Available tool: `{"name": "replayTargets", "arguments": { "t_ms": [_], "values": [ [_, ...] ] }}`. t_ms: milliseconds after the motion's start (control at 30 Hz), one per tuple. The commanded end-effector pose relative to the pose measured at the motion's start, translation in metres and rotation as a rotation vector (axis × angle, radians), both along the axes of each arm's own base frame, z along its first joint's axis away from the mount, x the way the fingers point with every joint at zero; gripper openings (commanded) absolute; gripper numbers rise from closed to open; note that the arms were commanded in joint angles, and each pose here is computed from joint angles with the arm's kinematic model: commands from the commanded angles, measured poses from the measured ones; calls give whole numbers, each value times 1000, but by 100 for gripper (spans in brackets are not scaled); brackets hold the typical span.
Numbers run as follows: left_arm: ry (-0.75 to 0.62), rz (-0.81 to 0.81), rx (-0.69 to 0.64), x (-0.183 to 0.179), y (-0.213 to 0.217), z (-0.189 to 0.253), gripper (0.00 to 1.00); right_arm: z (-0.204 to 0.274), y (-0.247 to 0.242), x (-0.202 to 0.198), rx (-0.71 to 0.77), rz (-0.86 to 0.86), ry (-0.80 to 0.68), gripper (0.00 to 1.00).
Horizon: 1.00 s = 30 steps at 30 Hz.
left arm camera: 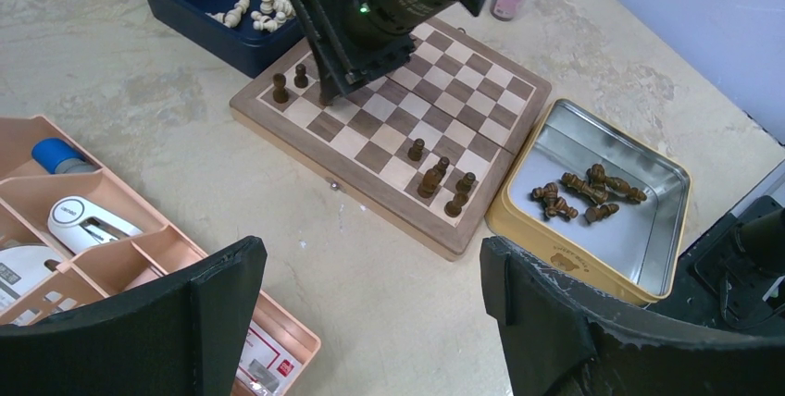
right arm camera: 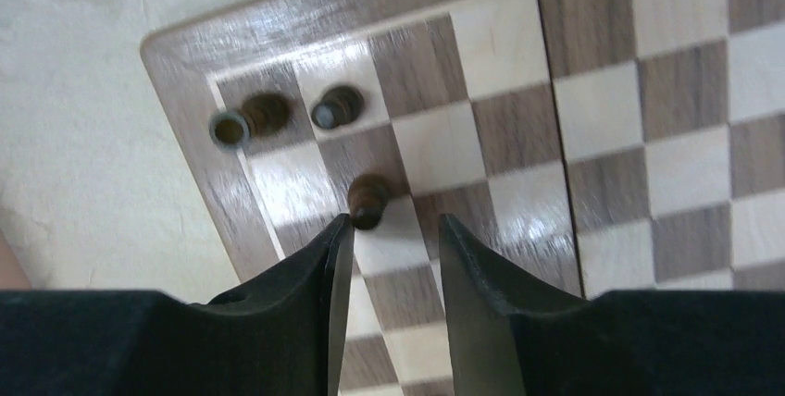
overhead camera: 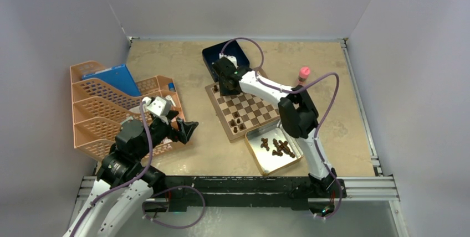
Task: Set up the chess pieces on the board
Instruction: Place the chess piece on the chessboard.
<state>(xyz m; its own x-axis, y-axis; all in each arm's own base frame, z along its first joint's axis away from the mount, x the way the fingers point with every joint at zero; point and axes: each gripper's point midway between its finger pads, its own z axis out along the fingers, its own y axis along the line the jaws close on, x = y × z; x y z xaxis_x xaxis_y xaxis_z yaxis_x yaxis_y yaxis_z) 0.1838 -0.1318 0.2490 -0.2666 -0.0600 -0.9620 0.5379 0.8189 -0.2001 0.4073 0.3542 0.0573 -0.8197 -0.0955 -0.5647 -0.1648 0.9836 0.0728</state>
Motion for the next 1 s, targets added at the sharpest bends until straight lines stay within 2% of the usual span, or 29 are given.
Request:
{"name": "replayTargets", "arguments": {
  "t_ms": [0,233,333,500,967],
  "values": [
    [-32,24,-34,4,1,17,86,63,-4,-8,87,14,-92,42],
    [-17,27,-33,5,0,14,86,80,-35,-58,128,19,-96,41],
    [-15,28,-32,6,1,14,86,88,-43,-67,150,23,-117,38],
    [-17,29,-32,5,1,14,86,95,-37,-59,165,37,-174,32],
    [-28,50,-38,5,5,17,86,48,2,-23,98,74,-228,22]
  ]
}}
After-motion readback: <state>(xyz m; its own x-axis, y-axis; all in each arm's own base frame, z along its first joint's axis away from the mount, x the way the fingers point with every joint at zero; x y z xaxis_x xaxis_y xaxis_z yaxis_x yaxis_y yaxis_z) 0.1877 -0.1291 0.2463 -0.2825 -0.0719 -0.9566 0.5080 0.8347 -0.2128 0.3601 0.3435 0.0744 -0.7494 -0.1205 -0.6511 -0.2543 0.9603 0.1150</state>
